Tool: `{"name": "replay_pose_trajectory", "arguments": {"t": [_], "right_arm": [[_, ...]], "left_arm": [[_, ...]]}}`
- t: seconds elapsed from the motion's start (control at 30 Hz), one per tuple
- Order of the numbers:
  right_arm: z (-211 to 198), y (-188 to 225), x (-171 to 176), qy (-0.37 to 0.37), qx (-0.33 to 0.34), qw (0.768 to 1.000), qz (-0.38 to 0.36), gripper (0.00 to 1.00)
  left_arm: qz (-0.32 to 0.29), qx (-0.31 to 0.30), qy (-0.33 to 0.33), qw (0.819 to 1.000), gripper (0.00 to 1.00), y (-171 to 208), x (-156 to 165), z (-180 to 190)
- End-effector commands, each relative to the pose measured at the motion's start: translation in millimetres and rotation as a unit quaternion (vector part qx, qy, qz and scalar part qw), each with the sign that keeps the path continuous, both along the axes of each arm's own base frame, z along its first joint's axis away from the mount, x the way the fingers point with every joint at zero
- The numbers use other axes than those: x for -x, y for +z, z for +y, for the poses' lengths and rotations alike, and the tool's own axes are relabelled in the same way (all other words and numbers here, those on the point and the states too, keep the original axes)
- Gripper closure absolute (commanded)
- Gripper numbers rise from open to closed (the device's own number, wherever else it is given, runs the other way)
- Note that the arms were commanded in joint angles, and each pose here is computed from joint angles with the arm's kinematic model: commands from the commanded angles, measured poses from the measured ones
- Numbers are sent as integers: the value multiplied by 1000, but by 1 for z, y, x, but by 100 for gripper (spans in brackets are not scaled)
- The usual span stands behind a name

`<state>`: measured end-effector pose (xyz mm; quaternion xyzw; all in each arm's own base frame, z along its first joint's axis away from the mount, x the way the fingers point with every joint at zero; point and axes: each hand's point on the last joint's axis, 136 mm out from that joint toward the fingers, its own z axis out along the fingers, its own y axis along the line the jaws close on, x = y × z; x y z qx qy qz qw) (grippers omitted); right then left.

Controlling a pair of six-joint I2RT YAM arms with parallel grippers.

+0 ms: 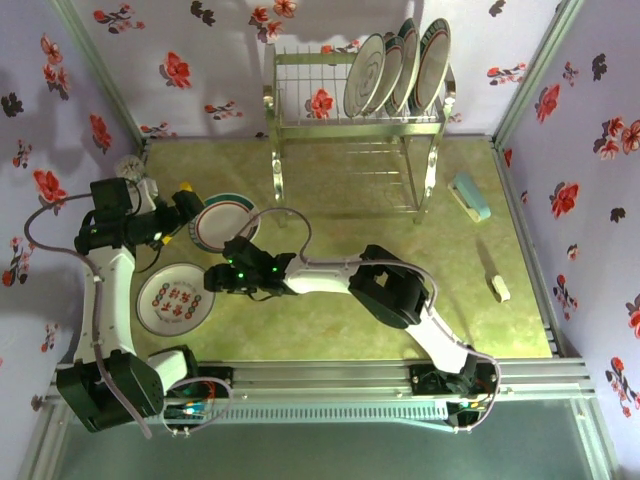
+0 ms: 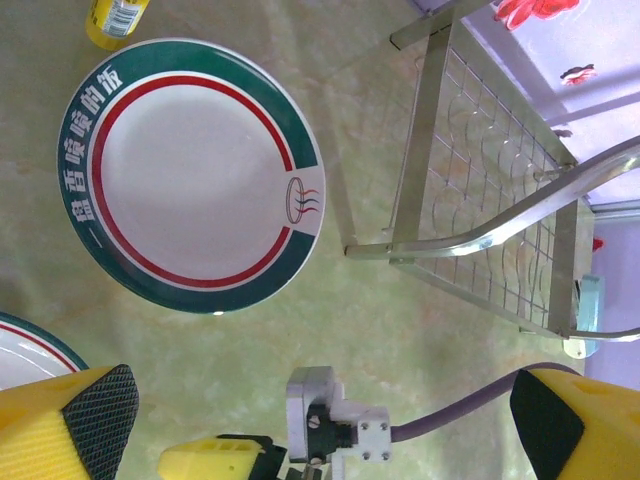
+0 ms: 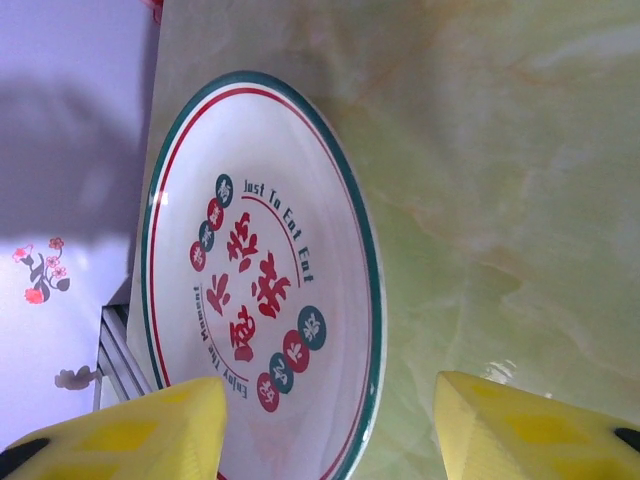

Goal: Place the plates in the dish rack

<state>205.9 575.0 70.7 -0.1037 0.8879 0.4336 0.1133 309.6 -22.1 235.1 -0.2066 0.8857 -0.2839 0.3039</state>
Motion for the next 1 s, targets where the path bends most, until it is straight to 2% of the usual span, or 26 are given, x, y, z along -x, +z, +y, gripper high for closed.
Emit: {"name": "replay_pose_trajectory", "arguments": {"t": [0.0, 0.33, 0.97], "right_arm": [[7, -8, 7, 6, 10, 1000, 17, 44], [9, -23, 10, 10, 38, 999, 23, 48], [26, -27, 16, 30, 30, 999, 34, 52]], "left_arm": [[-20, 9, -5, 1000, 0, 18, 1, -5], [-20, 6, -9, 1000, 0, 17, 3, -6], [-25, 5, -9, 1000, 0, 20, 5, -7]]}}
